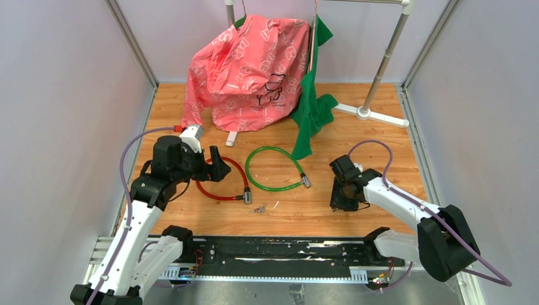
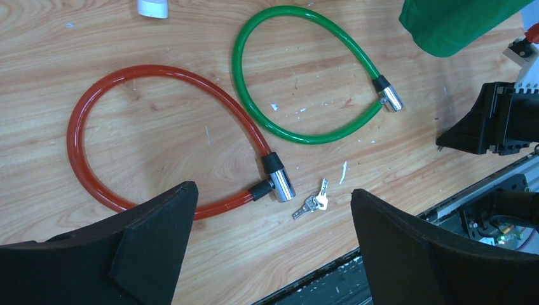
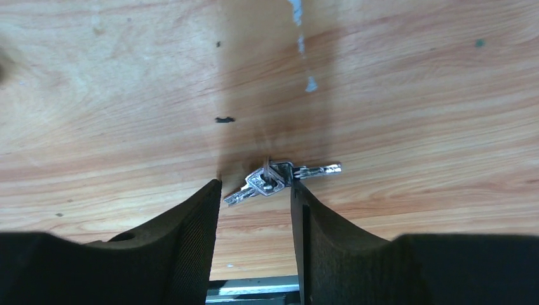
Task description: Unlock with the key
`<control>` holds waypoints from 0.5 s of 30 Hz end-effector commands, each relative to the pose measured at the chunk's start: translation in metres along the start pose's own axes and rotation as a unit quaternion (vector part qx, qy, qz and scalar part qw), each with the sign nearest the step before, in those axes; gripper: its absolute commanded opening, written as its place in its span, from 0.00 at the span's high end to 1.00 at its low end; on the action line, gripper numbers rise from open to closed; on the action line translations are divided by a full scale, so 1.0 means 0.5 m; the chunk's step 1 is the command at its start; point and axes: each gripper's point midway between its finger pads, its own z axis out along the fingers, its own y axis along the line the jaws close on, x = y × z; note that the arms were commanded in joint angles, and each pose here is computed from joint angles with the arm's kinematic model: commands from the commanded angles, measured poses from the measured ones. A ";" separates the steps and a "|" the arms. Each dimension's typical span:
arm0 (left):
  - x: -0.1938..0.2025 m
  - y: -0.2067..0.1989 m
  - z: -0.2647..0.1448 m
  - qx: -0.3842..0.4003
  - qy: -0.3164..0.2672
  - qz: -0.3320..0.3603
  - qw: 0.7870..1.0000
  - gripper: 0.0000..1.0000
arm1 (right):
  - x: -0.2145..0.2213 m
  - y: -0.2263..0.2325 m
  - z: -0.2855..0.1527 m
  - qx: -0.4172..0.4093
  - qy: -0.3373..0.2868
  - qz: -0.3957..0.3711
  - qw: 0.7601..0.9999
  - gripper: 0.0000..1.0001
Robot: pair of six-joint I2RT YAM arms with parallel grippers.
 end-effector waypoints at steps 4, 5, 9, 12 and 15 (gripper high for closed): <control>-0.002 -0.005 0.002 0.006 -0.009 0.010 1.000 0.05 | 0.033 0.059 -0.003 -0.060 0.034 0.128 0.989 0.52; -0.003 -0.005 0.001 0.006 -0.009 0.010 1.000 0.05 | 0.028 0.060 -0.005 -0.058 0.030 0.140 0.988 0.52; -0.004 -0.006 -0.002 0.005 -0.012 0.011 1.000 0.05 | 0.024 0.025 -0.003 -0.004 0.018 0.169 0.985 0.54; -0.004 -0.007 -0.003 0.006 -0.014 0.012 1.000 0.05 | 0.035 0.001 -0.004 0.034 0.026 0.184 0.982 0.56; -0.003 -0.006 0.000 0.006 -0.012 0.012 1.000 0.05 | 0.042 -0.002 -0.003 0.040 0.033 0.189 0.981 0.58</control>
